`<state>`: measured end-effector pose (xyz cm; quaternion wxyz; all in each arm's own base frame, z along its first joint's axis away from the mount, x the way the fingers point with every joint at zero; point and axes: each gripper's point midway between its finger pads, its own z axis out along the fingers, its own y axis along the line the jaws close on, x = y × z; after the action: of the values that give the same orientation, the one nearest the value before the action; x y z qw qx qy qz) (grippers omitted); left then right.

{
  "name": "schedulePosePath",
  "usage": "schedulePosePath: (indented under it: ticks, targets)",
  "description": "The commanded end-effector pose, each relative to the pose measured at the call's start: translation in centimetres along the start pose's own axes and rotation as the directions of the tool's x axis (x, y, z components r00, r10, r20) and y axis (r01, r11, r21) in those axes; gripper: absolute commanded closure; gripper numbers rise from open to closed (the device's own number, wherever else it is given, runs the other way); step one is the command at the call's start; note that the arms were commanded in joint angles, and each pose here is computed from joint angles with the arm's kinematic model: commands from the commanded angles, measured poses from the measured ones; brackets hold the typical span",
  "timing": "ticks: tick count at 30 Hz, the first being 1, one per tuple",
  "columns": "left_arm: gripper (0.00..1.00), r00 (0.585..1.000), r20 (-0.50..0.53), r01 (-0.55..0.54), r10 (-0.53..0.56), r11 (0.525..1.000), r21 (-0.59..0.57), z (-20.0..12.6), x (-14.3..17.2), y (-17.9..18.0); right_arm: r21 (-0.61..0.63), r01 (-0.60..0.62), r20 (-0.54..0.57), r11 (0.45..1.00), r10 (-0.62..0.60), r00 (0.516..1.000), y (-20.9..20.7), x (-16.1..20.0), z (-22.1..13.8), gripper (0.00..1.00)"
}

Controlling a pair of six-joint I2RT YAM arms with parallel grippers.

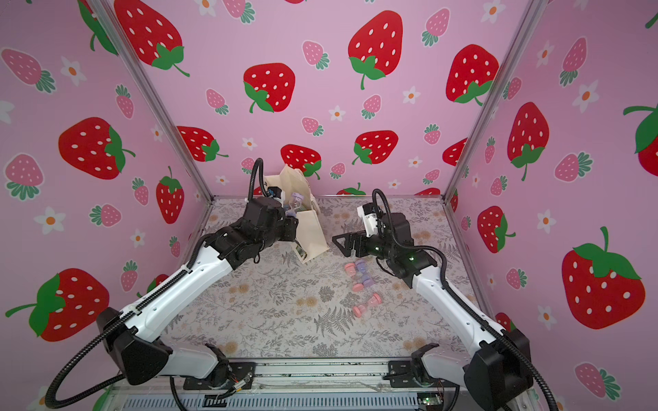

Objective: Put the hourglass into the canvas bag
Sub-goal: Place the hourglass in the canvas bag.

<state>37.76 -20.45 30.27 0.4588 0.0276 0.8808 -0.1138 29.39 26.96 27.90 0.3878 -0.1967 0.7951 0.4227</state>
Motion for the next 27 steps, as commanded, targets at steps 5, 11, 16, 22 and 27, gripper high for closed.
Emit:
schedulePosePath:
  ticks: [5, 11, 16, 22, 27]
  targets:
    - [0.68, 0.997, 0.056, 0.05, -0.044, 0.993, -0.107, 2.4, -4.6, 1.9, -0.04, 0.037, 0.05, 0.998, -0.035, 0.998, 0.8, -2.5, 0.6, 0.01]
    - [0.68, 0.998, 0.021, 0.064, -0.061, 0.985, -0.161, 5.9, -5.0, 3.0, -0.057, 0.064, 0.06, 0.996, -0.06, 0.996, 1.1, -3.1, 1.1, 0.01]
    - [0.68, 0.998, -0.015, 0.062, -0.067, 0.976, -0.207, 8.6, -4.7, 4.1, -0.051, 0.068, 0.061, 0.996, -0.065, 0.996, 0.8, -3.4, 1.5, 0.01]
    - [0.68, 0.992, -0.107, 0.035, -0.064, 0.967, -0.254, 12.0, -3.6, 5.5, -0.051, 0.069, 0.058, 0.996, -0.066, 0.996, 0.5, -3.5, 2.0, 0.01]
    - [0.67, 0.984, -0.168, 0.003, -0.051, 0.962, -0.274, 14.3, -2.1, 5.9, -0.048, 0.062, 0.052, 0.997, -0.06, 0.997, 0.2, -3.4, 2.4, 0.01]
